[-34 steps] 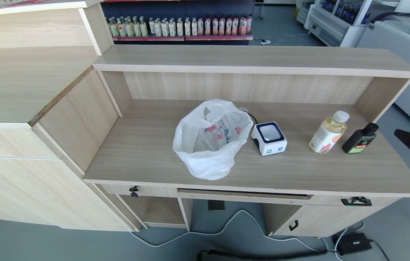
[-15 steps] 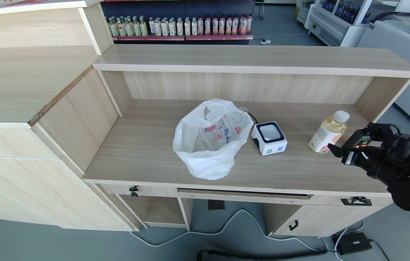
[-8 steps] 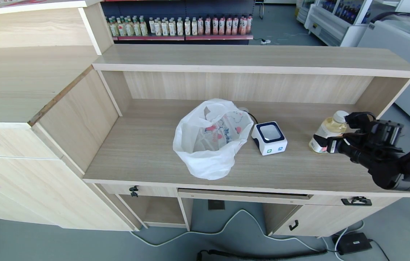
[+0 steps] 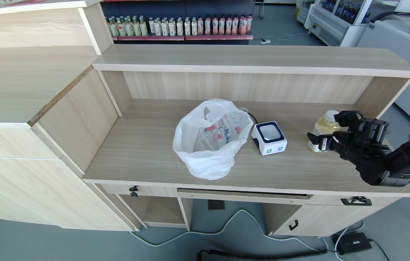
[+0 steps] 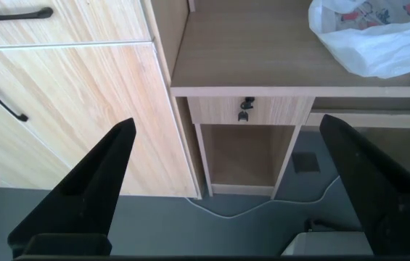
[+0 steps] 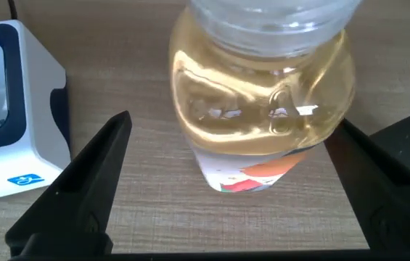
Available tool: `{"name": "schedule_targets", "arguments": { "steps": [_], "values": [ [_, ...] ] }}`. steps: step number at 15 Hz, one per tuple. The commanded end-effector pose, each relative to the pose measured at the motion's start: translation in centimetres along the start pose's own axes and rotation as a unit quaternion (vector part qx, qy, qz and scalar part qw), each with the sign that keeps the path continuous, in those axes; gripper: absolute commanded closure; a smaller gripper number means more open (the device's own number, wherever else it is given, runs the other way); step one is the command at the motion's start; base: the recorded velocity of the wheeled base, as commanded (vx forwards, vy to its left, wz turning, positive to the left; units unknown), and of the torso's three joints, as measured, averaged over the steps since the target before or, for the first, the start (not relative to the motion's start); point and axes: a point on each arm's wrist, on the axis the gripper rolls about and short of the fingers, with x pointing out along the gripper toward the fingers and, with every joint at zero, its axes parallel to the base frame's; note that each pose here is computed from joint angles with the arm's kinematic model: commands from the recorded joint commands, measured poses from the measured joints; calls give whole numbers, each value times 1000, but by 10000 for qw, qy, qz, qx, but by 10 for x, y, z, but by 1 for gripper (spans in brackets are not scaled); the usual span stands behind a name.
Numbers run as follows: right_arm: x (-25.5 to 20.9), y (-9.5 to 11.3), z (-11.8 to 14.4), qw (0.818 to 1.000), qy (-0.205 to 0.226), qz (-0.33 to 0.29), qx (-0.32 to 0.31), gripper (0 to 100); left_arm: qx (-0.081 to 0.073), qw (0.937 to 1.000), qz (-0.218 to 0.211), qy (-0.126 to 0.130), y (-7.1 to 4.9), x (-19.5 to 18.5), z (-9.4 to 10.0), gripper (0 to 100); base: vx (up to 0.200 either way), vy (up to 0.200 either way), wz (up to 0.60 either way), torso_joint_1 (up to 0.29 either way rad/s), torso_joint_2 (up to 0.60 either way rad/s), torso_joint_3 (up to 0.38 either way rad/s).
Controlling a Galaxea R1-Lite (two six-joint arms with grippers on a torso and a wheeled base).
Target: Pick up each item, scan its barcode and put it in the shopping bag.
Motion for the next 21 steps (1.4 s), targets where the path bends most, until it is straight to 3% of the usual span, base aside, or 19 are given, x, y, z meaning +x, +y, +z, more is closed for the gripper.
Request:
{"name": "schedule_targets", "arguments": {
  "steps": [1,9,15,18,19,21],
  "values": [
    [3,3,2,10000,-52,36,-9,0,-1,10000,2,-5,0,0,0,0,0,0,0,0,0,0],
    [24,-3,-2,9998,-204,-52,-19,0,-1,10000,2,-5,0,0,0,0,0,0,0,0,0,0],
    [40,-1,-29,9998,15,-10,-221,0,-1,10000,2,-5,0,0,0,0,0,0,0,0,0,0],
    [52,1,-32,9999,-97,22,-76,0,-1,10000,2,-5,0,0,0,0,0,0,0,0,0,0],
    [54,1,-31,9999,-136,25,-33,100,-1,10000,2,-5,0,0,0,0,0,0,0,0,0,0],
    [54,1,-28,9998,-172,6,-27,100,-1,10000,3,-13,0,0,0,0,0,0,0,0,0,0]
  ]
}}
